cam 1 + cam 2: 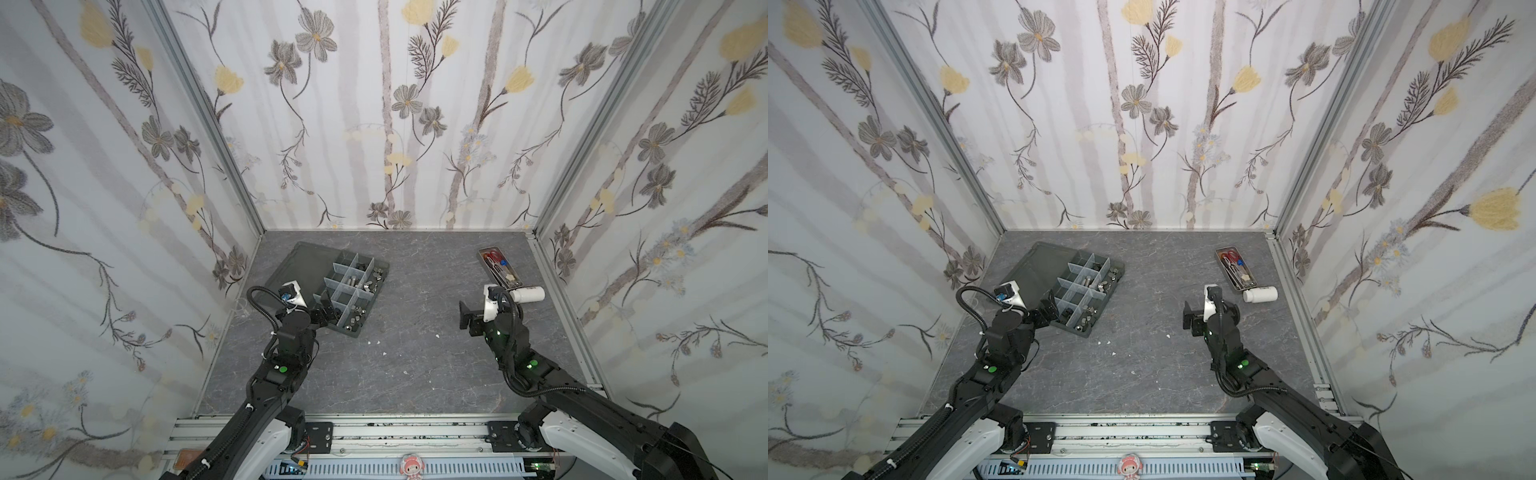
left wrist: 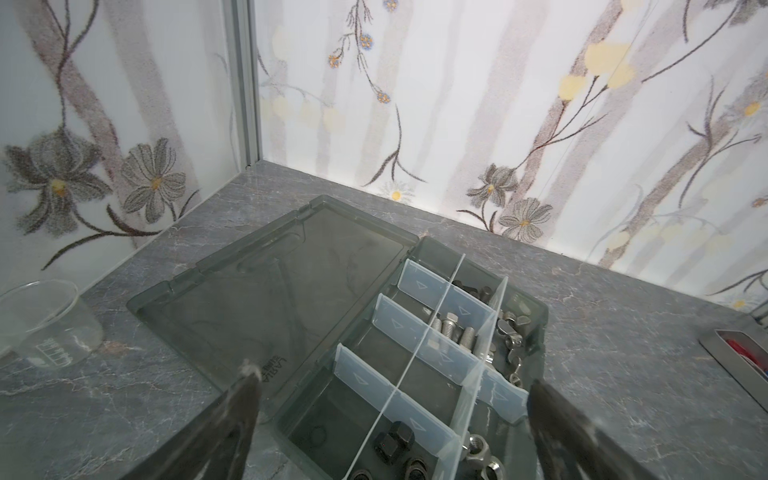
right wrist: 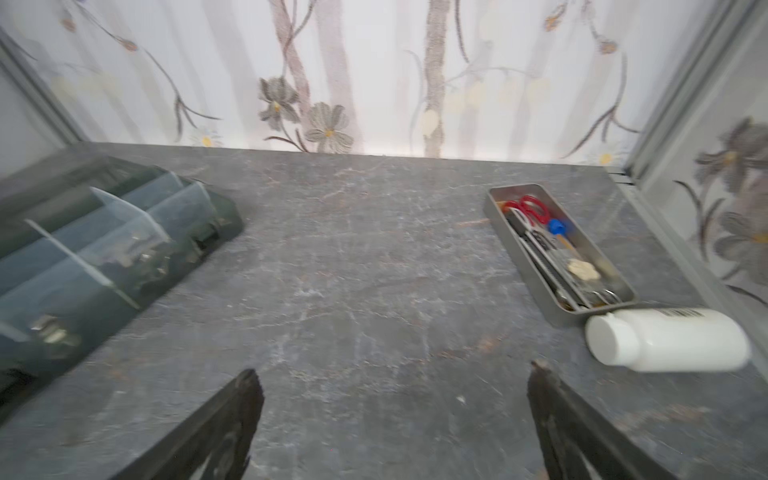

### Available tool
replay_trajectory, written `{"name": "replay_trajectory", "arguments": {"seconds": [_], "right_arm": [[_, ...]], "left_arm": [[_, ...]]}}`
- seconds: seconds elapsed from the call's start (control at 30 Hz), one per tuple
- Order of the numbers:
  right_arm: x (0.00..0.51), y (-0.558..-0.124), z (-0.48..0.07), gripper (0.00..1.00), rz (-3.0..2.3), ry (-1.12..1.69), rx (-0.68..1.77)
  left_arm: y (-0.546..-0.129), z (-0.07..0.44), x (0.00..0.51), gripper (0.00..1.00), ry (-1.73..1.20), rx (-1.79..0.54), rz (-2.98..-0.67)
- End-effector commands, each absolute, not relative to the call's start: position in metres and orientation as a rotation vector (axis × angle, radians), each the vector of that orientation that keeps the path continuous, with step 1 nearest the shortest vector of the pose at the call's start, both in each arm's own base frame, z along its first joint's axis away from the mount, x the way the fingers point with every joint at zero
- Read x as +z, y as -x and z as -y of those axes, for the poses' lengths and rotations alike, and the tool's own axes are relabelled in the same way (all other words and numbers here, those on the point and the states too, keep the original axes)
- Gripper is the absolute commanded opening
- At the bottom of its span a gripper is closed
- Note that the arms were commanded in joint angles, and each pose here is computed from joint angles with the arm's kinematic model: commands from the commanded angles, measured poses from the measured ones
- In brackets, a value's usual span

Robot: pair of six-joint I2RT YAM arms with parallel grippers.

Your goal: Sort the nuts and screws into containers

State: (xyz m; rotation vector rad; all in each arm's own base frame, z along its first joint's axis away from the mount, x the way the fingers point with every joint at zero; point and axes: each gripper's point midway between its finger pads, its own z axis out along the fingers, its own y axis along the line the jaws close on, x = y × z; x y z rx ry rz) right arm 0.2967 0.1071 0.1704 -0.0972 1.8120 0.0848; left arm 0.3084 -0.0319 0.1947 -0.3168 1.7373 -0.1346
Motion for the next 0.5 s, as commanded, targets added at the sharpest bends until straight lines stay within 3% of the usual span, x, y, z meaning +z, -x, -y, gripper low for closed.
{"name": "replay_trajectory", "arguments": {"seconds": [0.0,0.23,0.47], "right_arm": [[0.194,-0.292,-0.065,1.00,-1.613,-0.035,-0.097],[0.182,-0.292,-0.022,1.00,-1.633,-0.124,-0.290],[0.169,-0.299,-0.001,1.00,-1.616,-0.156,-0.314]], "left_arm": [[-0.310,0.015,0.226,1.00,0.361,-0.087,-1.504],[-0.333,0.005,0.187,1.00,0.322,0.009,-1.612],[-0.360,0.004,0.157,1.00,0.245,0.071,-1.700]]}}
